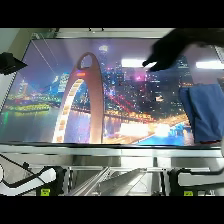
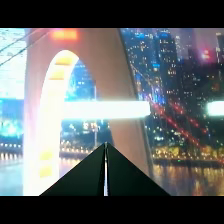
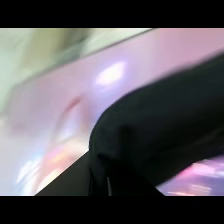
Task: Fold the shirts.
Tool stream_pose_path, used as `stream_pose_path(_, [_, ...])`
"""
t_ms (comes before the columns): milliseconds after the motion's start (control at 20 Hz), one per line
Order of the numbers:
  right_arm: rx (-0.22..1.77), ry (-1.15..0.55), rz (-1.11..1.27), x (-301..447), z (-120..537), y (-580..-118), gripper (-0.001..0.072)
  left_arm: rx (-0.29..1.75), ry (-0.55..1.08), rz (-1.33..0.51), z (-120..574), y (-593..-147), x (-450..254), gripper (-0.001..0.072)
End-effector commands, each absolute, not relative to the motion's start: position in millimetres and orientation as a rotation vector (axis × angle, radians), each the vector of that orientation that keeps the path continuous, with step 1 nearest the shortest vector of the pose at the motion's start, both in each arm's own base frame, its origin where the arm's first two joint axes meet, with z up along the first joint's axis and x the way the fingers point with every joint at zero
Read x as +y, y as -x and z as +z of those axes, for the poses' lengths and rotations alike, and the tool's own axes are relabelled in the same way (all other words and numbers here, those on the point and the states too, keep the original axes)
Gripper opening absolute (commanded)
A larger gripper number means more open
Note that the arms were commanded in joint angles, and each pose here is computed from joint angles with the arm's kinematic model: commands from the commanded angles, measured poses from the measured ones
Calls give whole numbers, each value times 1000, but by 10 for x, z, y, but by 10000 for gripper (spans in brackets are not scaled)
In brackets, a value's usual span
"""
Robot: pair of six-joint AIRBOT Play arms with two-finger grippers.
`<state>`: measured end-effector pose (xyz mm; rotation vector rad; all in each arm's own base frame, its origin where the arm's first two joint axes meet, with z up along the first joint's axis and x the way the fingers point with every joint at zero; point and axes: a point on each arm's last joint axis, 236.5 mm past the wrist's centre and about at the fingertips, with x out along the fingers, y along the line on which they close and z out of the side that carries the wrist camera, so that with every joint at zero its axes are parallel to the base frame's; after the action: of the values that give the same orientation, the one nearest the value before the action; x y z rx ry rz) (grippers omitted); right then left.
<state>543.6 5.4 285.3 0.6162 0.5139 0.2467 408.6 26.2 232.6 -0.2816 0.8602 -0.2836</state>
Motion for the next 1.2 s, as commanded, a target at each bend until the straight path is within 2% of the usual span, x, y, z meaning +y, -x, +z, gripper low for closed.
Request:
stream_pose_path(0, [606,-670,-189,-1296,2858,-4532,18,870,289,-285,2315,-4066,250,24])
stream_pose_path(200, [890,-634,-390,-1766,2260,-3598,15,871,289,-285,2315,-4065,247,24])
stream_pose_path(450, [1069,-701,-648,-2102,1698,-2610,17,919,295,-302,2258,-3969,207,25])
stream_pose_path(700, [1246,-828,-700,-2025,1018,-2167,23,929,295,-306,2245,-3950,198,24])
stream_pose_path(750, [1289,-811,-709,-2030,913,-2084,99,931,295,-307,2242,-3945,197,25])
stream_pose_path(800, [1325,-779,-718,-2064,845,-2010,389,938,295,-310,2235,-3929,190,25])
stream_pose_path(850, [1340,-775,-731,-2080,831,-1973,507,945,294,-313,2227,-3915,185,25])
stream_pose_path(1000, [1342,-773,-737,-2068,932,-1948,506,944,294,-312,2227,-3916,186,24])
stream_pose_path(1150, [1211,-774,-643,-1981,1270,-2301,482,944,295,-313,2228,-3916,185,25])
